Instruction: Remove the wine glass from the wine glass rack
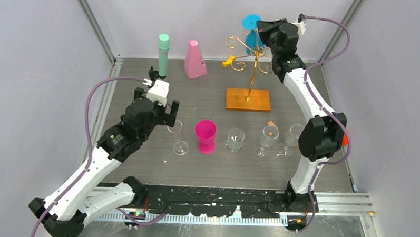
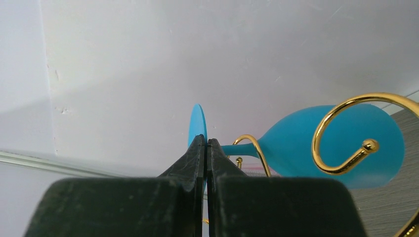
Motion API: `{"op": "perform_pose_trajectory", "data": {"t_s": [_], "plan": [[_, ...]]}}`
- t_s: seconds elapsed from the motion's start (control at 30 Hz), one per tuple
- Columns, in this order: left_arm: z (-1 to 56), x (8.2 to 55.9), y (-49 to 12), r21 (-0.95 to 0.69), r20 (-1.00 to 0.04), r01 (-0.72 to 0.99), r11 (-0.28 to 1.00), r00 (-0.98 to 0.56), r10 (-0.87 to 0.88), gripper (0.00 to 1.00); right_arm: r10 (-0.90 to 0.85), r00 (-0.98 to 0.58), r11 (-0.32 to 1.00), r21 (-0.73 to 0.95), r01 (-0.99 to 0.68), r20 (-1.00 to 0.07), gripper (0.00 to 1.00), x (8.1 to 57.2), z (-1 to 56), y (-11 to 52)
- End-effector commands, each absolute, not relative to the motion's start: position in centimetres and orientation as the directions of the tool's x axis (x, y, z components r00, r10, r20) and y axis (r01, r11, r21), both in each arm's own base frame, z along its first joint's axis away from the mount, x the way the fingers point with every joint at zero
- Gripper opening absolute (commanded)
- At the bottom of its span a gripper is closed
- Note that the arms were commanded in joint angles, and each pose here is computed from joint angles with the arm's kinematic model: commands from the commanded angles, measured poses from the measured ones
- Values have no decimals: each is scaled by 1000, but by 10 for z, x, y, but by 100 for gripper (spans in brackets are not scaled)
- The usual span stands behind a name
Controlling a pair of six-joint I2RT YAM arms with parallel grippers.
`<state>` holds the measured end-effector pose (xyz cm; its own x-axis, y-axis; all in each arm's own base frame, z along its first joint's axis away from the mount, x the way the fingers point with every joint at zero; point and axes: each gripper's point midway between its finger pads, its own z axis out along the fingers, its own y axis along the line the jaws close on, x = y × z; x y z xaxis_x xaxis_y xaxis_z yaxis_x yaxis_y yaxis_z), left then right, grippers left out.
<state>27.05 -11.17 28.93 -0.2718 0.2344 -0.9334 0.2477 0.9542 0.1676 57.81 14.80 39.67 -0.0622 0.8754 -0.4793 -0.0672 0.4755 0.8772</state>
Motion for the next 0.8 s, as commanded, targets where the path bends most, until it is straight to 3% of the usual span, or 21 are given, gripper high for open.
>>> {"op": "perform_pose_trajectory", "data": {"t_s": [0.0,0.77], "plan": [[302,275,-114,137,-954,238,962,-228,192,100,893,40,448,880,-158,-448,0,551,457,134],[304,274,-113,130,-957,235,963,-222,184,100,914,-187,321,923,-210,-360,0,519,466,168]]}}
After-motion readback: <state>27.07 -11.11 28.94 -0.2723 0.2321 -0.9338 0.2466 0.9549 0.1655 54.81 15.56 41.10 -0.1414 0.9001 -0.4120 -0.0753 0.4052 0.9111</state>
